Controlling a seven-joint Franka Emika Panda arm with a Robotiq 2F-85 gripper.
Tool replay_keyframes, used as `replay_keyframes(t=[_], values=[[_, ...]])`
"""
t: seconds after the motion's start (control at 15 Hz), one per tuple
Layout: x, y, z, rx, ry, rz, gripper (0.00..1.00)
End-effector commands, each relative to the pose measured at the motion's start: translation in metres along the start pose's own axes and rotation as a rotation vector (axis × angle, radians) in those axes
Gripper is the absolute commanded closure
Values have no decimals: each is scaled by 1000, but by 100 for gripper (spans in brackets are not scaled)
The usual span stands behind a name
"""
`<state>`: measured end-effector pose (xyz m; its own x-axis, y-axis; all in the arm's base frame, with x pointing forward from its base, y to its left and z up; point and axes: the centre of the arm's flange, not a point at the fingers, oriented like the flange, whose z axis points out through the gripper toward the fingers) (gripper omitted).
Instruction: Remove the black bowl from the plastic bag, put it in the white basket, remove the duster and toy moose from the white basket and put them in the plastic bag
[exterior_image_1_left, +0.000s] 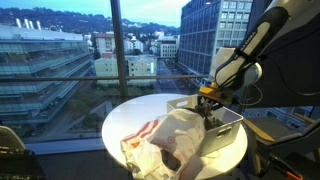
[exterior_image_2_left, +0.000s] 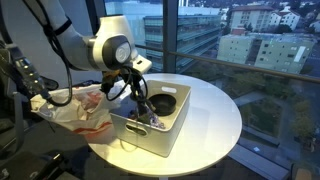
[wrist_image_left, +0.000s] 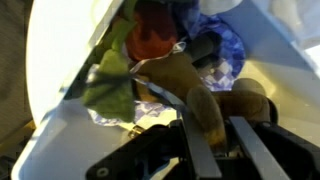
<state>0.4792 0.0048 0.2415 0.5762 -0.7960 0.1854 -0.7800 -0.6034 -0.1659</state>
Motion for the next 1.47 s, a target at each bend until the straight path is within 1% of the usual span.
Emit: replay_keyframes(t=[0.0,0.07,0.13,0.2,0.27,0.33,0.47,0.6,0.67,0.73,0.8,1.0,1.13,1.4], values=[[15,12,12,-155,-5,12,97],[18,17,15,-186,-17,8,97],[20,19,16,-212,-18,4,82],[20,18,16,-230,-14,-10,63],[20,16,13,-238,-11,-22,57],[20,12,7,-237,-4,-45,49],[18,3,-3,-246,37,-91,33],[16,-9,-10,-224,63,-124,19],[14,-14,-12,-214,68,-140,11],[13,-19,-10,-211,66,-151,4],[12,-22,-6,-208,54,-166,0],[4,-24,7,-207,13,-185,0],[0,-25,12,-170,-16,-202,0],[2,-28,35,-132,-17,-242,0]])
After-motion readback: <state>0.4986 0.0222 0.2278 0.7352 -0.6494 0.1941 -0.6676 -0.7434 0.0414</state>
